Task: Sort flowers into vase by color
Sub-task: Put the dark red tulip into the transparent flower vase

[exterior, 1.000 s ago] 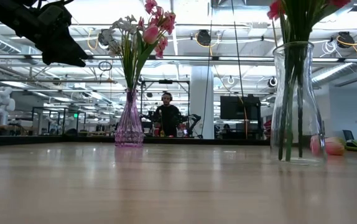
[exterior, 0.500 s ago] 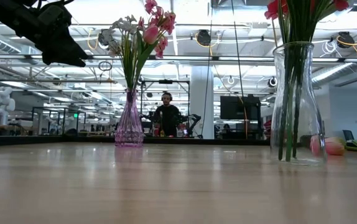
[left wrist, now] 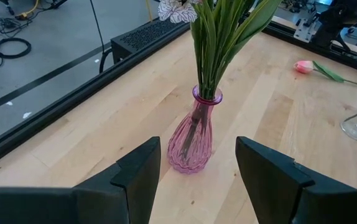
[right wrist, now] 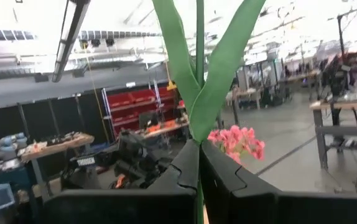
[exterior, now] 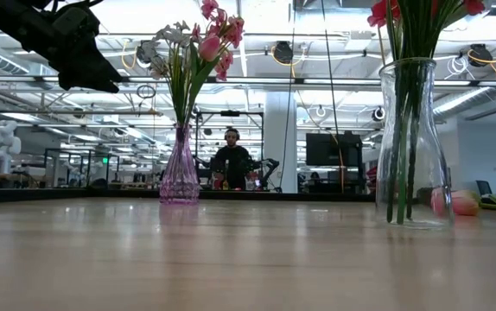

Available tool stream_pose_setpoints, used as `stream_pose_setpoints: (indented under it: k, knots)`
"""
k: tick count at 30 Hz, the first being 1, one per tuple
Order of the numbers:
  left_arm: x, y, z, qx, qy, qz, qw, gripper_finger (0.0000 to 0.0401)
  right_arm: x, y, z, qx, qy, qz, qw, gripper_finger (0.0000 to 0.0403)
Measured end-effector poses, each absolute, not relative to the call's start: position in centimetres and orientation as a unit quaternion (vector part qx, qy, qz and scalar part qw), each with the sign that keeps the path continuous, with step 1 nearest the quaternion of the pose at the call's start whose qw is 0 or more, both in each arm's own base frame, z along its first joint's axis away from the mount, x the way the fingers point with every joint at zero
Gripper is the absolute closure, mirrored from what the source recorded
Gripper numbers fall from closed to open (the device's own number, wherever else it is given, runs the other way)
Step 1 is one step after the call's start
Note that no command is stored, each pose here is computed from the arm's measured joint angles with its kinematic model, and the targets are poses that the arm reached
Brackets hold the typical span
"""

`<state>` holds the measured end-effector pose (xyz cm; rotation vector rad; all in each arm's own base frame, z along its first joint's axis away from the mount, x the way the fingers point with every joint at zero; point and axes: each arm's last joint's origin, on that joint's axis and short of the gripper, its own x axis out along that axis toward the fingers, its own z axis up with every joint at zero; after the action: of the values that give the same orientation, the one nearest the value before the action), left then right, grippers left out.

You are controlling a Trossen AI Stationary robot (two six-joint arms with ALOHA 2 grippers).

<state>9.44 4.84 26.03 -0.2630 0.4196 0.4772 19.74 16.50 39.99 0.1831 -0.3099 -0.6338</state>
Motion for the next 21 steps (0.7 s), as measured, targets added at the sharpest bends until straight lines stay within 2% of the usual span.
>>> stream_pose_setpoints:
  k: [10,16,21]
  knots:
    - [9.4,4.8,26.0,-0.130,0.205,0.234,0.941,0.0186,16.3,19.2,40.2,0.097,-0.125,-0.241,0.958,0.0403]
    - [9.4,4.8,26.0,-0.130,0.205,0.234,0.941,0.0186,16.3,20.3,37.0,0.105,-0.086,-0.242,0.961,0.0403]
    - [9.4,4.8,26.0,-0.130,0.205,0.234,0.941,0.0186,16.3,20.1,33.8,0.128,-0.088,-0.234,0.960,0.0403]
